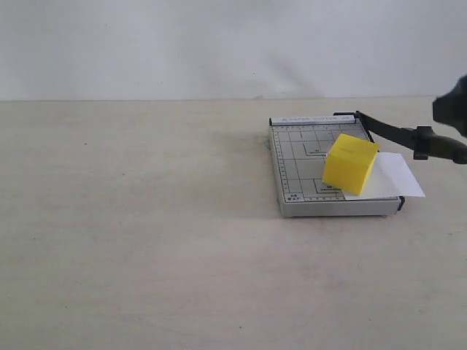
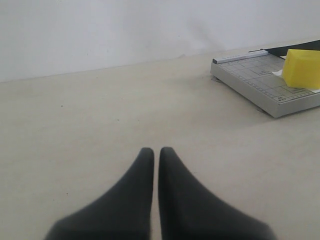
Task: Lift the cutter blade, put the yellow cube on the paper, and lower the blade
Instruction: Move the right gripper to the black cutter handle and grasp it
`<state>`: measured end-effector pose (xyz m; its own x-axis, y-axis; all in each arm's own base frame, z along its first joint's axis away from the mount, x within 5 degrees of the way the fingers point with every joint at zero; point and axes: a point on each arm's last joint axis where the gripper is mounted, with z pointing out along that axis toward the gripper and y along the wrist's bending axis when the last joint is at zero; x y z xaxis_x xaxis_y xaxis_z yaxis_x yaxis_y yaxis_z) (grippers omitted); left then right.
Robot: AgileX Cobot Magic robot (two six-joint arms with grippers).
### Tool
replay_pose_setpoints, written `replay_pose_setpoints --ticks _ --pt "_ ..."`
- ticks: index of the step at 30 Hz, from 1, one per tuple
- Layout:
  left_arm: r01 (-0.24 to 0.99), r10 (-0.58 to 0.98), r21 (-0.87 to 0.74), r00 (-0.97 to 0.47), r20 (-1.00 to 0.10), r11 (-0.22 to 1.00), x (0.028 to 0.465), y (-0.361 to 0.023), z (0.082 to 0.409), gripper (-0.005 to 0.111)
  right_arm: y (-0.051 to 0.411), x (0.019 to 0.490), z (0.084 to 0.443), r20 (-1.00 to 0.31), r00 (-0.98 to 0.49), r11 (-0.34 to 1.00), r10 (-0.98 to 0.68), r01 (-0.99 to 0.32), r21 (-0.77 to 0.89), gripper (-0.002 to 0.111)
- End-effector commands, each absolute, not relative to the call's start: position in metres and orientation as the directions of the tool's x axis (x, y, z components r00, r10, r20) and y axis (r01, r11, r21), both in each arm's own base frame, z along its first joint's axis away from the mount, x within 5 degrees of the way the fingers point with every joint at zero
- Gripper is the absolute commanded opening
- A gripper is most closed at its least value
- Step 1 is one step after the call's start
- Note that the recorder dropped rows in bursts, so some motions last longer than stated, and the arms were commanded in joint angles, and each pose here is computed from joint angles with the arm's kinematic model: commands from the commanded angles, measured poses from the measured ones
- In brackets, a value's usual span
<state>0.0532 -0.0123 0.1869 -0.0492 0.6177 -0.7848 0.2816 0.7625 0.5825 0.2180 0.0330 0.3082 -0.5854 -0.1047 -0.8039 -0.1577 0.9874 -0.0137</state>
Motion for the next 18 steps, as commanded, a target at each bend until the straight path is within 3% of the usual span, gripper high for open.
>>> replay_pose_setpoints --ticks 1,5,12,18 --pt "0.280 0.616 0.584 -0.035 -0.787 0.762 0.053 -0.013 0.187 0.004 0.035 0.247 0.322 -0.767 -0.630 0.989 -0.120 -0.144 -0.037 0.066" --pt "0.280 0.616 0.584 -0.035 -0.787 0.762 0.053 -0.013 0.187 0.004 0.034 0.262 0.327 -0.713 -0.699 0.997 -0.063 -0.079 -0.010 0.066" --pt "0.280 0.616 0.584 -0.035 -0.787 0.762 0.053 -0.013 0.187 0.004 0.033 0.266 0.312 -0.495 -0.867 0.999 -0.054 -0.046 -0.028 0.066" --pt "0.280 0.616 0.584 -0.035 -0.787 0.762 0.053 -0.013 0.187 0.004 0.033 0.267 0.310 -0.474 -0.875 0.996 -0.094 -0.081 -0.049 0.066"
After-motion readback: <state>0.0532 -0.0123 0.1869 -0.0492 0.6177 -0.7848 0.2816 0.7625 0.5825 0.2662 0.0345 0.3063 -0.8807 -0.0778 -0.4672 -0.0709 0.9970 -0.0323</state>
